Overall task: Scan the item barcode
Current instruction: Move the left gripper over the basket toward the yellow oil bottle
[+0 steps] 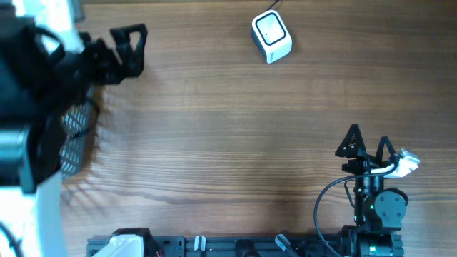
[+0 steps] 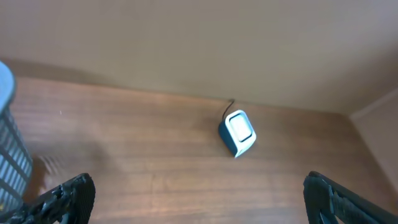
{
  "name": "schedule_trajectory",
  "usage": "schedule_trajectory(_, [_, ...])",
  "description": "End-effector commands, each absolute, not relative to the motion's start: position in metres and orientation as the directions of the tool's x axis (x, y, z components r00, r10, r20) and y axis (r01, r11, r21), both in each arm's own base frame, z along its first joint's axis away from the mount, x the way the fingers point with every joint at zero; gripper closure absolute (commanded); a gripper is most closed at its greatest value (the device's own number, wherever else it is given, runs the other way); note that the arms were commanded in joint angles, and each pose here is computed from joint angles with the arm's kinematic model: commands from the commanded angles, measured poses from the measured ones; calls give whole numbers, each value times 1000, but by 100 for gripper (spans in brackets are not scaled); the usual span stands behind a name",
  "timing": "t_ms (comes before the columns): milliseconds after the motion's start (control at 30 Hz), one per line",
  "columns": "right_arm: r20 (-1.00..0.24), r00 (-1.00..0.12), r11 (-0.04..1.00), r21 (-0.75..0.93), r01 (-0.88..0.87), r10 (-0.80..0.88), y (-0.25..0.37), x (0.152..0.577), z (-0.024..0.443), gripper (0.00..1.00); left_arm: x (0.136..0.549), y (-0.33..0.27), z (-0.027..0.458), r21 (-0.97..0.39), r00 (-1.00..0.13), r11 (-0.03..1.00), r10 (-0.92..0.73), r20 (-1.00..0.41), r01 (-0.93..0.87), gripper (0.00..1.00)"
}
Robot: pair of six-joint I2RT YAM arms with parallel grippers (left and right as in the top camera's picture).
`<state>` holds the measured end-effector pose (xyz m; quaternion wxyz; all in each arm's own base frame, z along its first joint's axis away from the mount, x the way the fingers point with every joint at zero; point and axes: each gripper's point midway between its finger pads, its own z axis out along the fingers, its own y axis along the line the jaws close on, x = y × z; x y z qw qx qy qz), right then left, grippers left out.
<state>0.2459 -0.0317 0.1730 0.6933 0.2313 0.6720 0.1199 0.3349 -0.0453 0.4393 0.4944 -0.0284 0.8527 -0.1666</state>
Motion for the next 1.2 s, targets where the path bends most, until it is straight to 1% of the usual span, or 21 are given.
schedule_trajectory(0, [-878, 62, 868, 479, 133, 475, -30, 246, 173, 0, 350, -44, 428, -297, -539, 948, -193, -820, 112, 0])
schedule_trajectory(133, [-878, 62, 868, 479, 133, 475, -30, 246, 173, 0, 362, -38, 408, -283, -586, 957, -194, -787, 64, 0])
schedule_trajectory(333, [-878, 63, 868, 479, 133, 475, -30, 246, 173, 0, 372, -34, 398, -271, -602, 962, -195, -775, 38, 0])
schedule_trajectory(500, [-878, 62, 868, 479, 133, 475, -30, 246, 173, 0, 378, -1, 398, -165, -561, 980, -199, -803, -112, 0])
schedule_trajectory(633, [-878, 62, 868, 479, 133, 475, -30, 246, 173, 0, 386, 22, 411, -107, -488, 972, -199, -850, -210, 0])
schedule_trajectory(700, [-878, 63, 868, 479, 133, 475, -30, 246, 173, 0, 390, 42, 422, -79, -430, 954, -204, -879, -290, 0])
schedule_trajectory(833, [-878, 63, 868, 479, 133, 475, -30, 246, 173, 0, 387, 81, 430, -58, -374, 911, -225, -900, -408, 0])
schedule_trajectory(900, [-878, 62, 868, 479, 133, 475, -30, 246, 173, 0, 383, 108, 428, -34, -371, 886, -229, -900, -462, 0])
schedule_trajectory(1033, [-878, 63, 868, 479, 133, 475, -30, 246, 173, 0, 371, 159, 415, -24, -375, 819, -288, -881, -573, 0])
schedule_trajectory(1167, [-878, 62, 868, 479, 133, 475, -30, 246, 173, 0, 365, 194, 395, -70, -391, 797, -368, -844, -600, 0])
